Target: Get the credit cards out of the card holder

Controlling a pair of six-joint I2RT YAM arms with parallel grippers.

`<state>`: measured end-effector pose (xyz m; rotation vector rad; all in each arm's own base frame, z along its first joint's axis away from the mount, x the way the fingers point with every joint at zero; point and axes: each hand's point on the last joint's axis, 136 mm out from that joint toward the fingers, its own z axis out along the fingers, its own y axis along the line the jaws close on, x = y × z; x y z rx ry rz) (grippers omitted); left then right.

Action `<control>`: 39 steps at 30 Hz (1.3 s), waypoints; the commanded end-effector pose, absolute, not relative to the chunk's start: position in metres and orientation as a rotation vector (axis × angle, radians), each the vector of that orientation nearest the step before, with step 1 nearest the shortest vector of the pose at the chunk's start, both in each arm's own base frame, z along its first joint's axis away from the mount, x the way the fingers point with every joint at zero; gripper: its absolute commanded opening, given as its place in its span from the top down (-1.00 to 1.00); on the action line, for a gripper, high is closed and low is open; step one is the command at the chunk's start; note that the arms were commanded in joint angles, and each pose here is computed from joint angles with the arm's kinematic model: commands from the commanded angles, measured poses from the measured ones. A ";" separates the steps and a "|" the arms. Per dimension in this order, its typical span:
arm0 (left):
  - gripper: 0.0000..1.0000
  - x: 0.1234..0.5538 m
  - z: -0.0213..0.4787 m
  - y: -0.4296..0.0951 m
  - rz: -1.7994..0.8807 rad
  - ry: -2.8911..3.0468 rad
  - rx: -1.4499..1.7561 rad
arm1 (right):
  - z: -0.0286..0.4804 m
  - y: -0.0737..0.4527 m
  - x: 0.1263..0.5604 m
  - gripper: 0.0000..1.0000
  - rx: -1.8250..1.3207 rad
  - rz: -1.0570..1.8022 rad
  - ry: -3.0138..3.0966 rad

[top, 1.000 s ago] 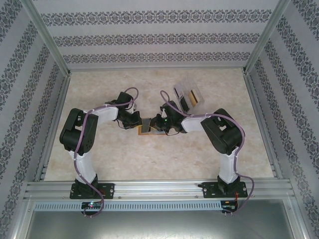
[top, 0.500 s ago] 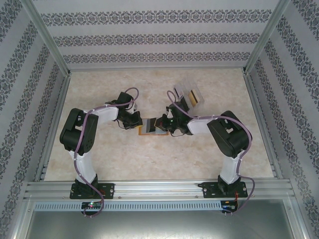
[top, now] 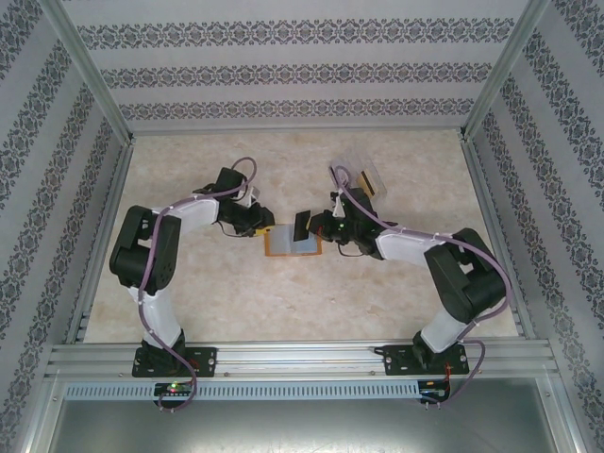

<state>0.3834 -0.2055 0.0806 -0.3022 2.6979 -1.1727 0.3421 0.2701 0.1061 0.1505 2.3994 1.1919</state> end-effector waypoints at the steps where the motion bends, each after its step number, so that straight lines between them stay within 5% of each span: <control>1: 0.11 0.391 0.136 -0.217 -1.374 2.500 -0.224 | 0.130 0.273 0.342 1.00 0.035 1.255 2.321; 4: -0.03 0.387 0.158 -0.227 -1.511 2.399 -0.168 | 0.147 0.277 0.344 1.00 0.005 1.351 2.274; 15: -0.05 0.380 0.184 -0.244 -1.733 2.258 -0.078 | 0.201 0.289 0.347 1.00 -0.046 1.637 2.110; 31: 0.89 0.377 0.209 -0.254 -1.826 2.156 -0.015 | 0.218 0.295 0.356 0.96 -0.034 1.740 2.051; 34: 0.92 0.376 0.209 -0.254 -1.817 2.162 -0.020 | 0.221 0.299 0.358 0.69 -0.025 1.758 2.039; 39: 0.95 0.375 0.209 -0.253 -1.809 2.169 -0.036 | 0.223 0.307 0.363 0.63 0.001 1.766 2.036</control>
